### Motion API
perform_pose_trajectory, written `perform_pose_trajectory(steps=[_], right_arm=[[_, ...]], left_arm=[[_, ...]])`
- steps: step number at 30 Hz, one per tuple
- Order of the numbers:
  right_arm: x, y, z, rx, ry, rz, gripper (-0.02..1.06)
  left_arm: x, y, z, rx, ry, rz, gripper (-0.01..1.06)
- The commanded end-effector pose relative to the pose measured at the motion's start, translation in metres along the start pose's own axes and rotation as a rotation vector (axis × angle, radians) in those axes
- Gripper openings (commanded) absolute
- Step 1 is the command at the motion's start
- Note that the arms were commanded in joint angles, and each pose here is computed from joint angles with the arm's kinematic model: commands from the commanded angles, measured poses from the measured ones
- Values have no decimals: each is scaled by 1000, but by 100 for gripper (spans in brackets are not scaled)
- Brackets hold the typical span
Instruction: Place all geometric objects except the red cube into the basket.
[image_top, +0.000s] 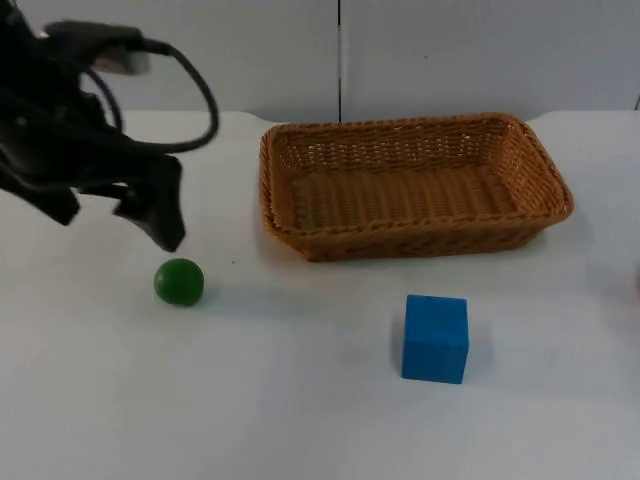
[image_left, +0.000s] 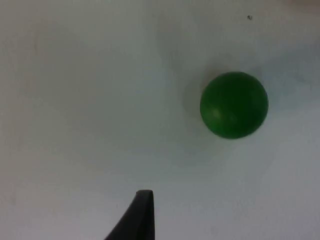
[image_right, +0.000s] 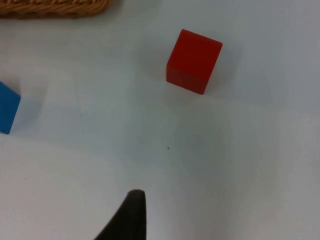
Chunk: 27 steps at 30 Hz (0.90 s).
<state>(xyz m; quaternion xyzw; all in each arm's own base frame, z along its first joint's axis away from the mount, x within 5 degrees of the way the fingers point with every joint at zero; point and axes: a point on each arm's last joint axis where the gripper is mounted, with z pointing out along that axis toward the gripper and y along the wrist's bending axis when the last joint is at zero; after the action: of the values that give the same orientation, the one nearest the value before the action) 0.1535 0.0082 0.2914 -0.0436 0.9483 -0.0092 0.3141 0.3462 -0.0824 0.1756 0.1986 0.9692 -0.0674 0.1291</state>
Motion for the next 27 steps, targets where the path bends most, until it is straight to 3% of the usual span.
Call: perform_pose_trajectory(steps=[1,6,18,27], right_arm=[[-2,-1,-2,7,-15,5,105],[-2,-2,-2,8,-15,4,105],[-3,-2,-2,8,-23,4,105],[0,-1,1,8,-11,9,105]], left_arm=[[-13,-3,14,-12,8,29,105],[-23,3,44,-69,46,8,105],[-28,-7,82,-51,20,1,105],[-23,-7,94,-42,58,-6,104]])
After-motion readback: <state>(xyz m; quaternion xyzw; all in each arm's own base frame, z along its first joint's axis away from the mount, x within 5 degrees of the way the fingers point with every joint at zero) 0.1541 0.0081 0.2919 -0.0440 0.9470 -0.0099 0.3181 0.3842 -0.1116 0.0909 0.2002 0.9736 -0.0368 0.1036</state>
